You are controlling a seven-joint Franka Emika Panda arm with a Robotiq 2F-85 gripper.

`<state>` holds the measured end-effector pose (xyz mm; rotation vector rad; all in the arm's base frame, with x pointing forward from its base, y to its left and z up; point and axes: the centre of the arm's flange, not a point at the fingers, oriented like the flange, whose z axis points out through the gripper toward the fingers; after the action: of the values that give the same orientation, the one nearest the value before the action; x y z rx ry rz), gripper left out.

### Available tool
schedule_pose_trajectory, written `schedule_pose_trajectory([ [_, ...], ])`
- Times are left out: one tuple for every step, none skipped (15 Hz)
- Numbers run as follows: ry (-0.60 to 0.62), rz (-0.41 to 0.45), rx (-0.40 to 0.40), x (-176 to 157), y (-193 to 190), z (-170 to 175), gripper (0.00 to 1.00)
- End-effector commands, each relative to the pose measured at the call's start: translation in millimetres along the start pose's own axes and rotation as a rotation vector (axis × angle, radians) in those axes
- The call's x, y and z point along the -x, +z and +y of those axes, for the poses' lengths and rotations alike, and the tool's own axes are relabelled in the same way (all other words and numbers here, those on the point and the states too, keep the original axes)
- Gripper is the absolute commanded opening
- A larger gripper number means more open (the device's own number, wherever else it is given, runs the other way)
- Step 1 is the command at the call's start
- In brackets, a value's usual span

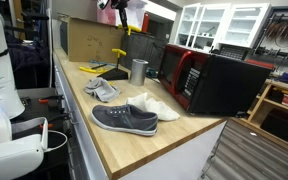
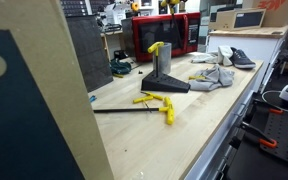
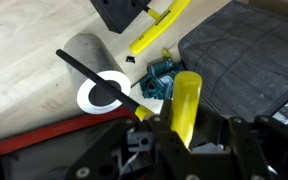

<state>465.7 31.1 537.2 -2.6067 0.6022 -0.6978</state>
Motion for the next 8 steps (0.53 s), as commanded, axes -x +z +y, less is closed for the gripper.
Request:
schedule_pose_trajectory([
  [0.000,0.000,0.000,0,0,0,0.25],
  [0.000,0.000,0.000,0,0,0,0.25],
  [0.000,0.000,0.000,0,0,0,0.06],
  [-0.014,0.008,-0.017,-2,2,-7,0.06],
  [-0.019,0.011,-0.026,-2,3,-11,0.06],
  [-0.019,0.022,-0.038,-3,2,-16,0.06],
  [-0.011,0.035,-0.056,-5,-1,-22,0.06],
  [-0.004,0.048,-0.071,-7,-4,-28,0.06],
])
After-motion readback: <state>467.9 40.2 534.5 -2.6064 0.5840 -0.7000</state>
